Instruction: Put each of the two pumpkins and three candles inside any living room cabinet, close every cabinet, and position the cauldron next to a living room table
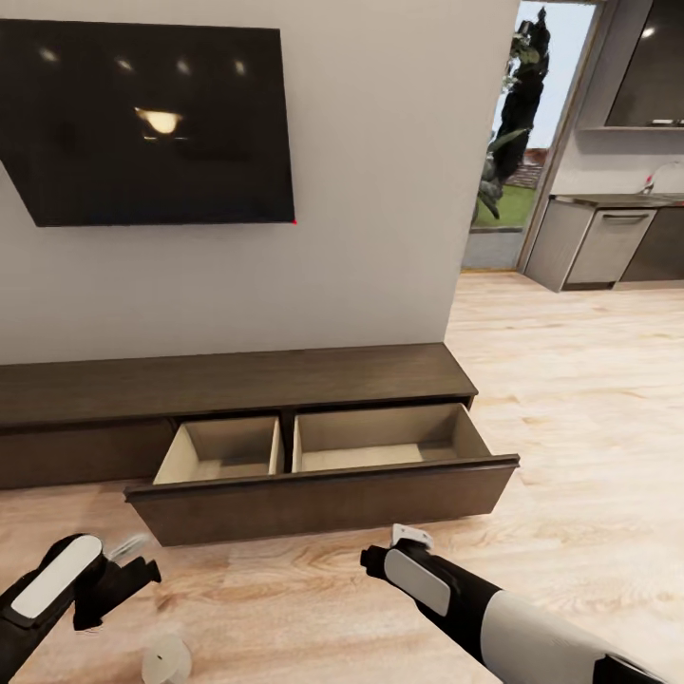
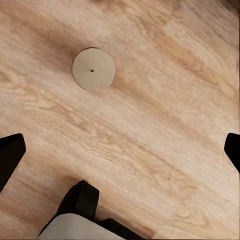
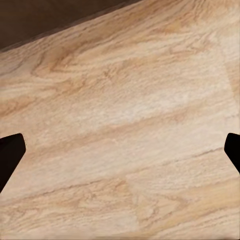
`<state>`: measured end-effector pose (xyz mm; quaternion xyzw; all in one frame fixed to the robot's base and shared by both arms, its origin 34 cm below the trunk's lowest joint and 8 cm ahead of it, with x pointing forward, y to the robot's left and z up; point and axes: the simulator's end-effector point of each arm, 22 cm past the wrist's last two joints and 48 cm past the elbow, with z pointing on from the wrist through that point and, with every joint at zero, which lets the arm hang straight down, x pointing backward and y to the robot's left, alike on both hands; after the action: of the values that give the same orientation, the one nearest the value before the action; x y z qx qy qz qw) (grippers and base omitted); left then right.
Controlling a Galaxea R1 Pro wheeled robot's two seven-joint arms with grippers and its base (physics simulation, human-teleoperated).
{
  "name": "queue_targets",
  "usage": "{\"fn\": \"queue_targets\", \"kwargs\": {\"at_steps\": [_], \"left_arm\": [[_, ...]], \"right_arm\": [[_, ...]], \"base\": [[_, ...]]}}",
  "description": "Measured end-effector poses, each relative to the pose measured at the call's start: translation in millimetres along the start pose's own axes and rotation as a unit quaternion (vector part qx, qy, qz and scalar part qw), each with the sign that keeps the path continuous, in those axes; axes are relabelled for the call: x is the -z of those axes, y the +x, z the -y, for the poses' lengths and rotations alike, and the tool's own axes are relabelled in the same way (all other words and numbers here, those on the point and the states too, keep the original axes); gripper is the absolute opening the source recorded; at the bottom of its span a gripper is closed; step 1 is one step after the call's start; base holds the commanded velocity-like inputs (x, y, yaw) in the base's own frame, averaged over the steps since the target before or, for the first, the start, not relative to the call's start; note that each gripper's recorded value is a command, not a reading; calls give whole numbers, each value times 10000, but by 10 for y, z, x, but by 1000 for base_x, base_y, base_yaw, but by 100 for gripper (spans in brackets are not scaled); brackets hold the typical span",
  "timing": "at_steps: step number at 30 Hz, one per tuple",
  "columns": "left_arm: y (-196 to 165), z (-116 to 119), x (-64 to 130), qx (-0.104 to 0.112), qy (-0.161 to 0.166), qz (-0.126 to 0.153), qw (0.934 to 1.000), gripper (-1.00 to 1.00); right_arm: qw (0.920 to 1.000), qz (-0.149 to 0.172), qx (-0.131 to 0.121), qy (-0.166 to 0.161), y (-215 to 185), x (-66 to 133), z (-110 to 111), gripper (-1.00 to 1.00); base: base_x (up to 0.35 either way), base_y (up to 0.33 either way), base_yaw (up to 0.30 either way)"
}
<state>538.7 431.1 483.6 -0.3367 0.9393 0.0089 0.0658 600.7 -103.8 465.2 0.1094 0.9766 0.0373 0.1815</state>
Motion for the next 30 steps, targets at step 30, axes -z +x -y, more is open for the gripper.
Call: {"fn": "queue_targets", "kwargs": {"at_steps": [30], "left_arm": [[-243, -206, -734, -67, 283, 1149, 9930, 100]], "right_arm": [[9999, 13, 15, -114, 247, -382, -46, 100]], "base": [[0, 0, 40]]}}
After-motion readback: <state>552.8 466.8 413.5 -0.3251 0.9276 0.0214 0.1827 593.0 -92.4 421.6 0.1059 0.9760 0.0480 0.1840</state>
